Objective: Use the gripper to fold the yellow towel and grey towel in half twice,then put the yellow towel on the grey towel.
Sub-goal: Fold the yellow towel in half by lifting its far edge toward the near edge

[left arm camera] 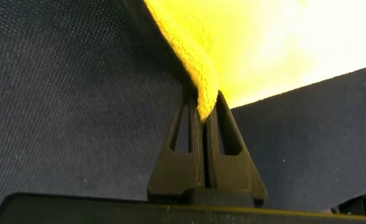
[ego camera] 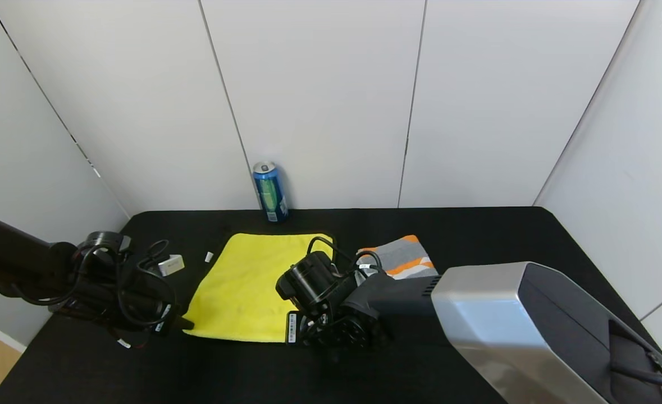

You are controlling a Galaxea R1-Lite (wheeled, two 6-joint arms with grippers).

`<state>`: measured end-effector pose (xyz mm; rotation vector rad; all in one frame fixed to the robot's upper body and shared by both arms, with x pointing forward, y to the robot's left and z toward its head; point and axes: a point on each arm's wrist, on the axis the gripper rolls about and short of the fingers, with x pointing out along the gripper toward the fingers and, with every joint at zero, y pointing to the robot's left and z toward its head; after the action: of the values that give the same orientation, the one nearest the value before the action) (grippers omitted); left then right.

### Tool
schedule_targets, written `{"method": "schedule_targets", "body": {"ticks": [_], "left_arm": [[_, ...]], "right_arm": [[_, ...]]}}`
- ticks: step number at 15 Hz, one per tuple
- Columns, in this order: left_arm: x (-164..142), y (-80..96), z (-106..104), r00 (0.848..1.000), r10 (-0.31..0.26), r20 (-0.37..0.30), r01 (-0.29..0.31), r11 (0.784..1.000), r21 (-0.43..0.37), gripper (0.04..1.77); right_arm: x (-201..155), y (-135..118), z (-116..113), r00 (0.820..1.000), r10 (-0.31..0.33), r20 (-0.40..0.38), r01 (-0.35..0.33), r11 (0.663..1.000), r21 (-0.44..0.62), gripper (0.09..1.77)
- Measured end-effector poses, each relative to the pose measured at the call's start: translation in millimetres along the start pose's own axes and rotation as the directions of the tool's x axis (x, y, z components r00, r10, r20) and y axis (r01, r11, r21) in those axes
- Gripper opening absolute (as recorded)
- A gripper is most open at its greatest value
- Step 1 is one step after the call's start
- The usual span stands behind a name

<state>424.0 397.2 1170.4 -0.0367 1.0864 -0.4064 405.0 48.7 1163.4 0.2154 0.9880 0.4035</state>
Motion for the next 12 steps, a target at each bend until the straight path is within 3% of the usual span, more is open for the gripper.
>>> {"method": "schedule_targets", "body": {"ticks": [12], "left_arm": [[-0.2, -0.1, 0.0, 1.000, 0.000, 0.000, 0.000, 1.000, 0.000, 0.12]], "right_arm": [[0.0, -0.1, -0.1, 1.000, -0.001, -0.001, 0.001, 1.000, 0.000, 0.14]]}}
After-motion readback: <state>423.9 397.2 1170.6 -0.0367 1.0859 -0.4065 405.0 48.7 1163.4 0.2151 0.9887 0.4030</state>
